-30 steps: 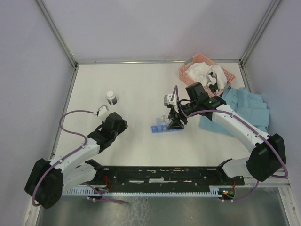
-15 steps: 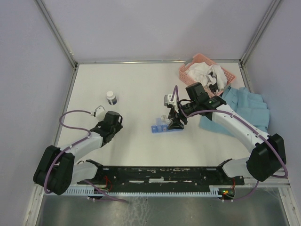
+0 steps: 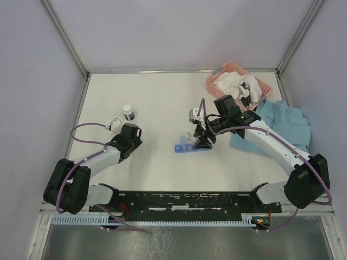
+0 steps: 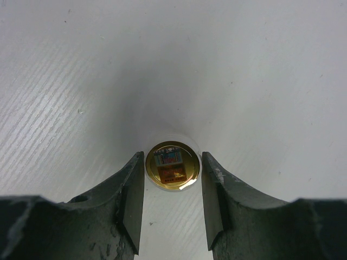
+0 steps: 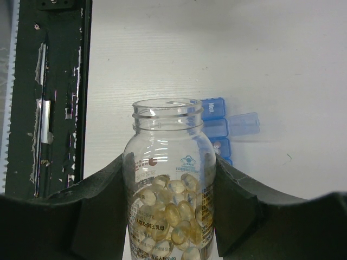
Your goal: Sort the pills into containers
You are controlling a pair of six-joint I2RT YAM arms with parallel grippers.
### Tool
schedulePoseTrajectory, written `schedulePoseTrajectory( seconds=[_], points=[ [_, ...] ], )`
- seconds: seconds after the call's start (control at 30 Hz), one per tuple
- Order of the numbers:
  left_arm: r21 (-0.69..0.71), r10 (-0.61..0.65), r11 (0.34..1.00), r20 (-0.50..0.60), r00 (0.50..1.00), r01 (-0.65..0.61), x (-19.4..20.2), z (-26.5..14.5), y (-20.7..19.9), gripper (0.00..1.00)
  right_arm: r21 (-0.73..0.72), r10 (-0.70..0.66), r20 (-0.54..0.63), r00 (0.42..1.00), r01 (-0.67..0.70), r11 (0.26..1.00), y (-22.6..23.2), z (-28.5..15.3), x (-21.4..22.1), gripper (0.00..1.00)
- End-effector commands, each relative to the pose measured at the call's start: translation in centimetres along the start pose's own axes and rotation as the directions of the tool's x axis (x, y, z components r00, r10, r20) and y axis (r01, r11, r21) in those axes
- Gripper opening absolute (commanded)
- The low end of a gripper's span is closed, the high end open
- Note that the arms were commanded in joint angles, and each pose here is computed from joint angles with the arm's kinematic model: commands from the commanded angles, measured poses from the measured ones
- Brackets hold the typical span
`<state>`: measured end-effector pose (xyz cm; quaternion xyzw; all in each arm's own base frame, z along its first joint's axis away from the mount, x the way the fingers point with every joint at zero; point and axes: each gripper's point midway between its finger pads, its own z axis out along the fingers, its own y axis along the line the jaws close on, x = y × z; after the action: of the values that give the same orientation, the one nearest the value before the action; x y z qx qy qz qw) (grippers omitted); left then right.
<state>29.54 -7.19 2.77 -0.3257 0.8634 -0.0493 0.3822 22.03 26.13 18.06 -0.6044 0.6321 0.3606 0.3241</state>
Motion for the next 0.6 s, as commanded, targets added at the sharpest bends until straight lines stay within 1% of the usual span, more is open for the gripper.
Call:
schedulePoseTrajectory(
  seconds=[0.0,0.1,0.3,0.4,0.5,0.57],
  points=[
    [0.004,0.008,1.000,0.024,1.000,-0.008,-1.1,0.1,-0.8,0.14,-0.008,-0.033,0.042,0.999,0.034,0.999,0.1,-0.4,-1.6,0.01],
    [-0.010,0.005,1.000,0.020,1.000,-0.005,-1.0,0.1,-0.6,0.18,-0.008,-0.031,0.040,0.999,0.031,0.999,0.1,-0.4,-1.6,0.01],
    [-0.025,-0.009,1.000,0.023,1.000,0.010,-1.0,0.1,-0.2,0.20,-0.006,-0.036,0.041,0.999,0.036,0.999,0.1,-0.5,-1.6,0.01],
    [-0.043,-0.023,0.999,0.025,0.999,0.024,-1.1,0.1,0.0,0.23,-0.010,-0.033,0.040,0.999,0.034,0.999,0.1,-0.4,-1.5,0.01],
    [-0.094,-0.032,0.995,0.021,0.999,0.034,-1.0,0.2,0.8,0.37,-0.007,-0.037,0.042,0.998,0.037,0.999,0.2,-0.5,-1.7,0.01],
    [-0.113,-0.026,0.993,0.007,1.000,0.026,-0.8,0.4,0.9,0.39,-0.007,-0.039,0.043,0.998,0.040,0.999,0.2,-0.6,-1.7,0.01]
  ],
)
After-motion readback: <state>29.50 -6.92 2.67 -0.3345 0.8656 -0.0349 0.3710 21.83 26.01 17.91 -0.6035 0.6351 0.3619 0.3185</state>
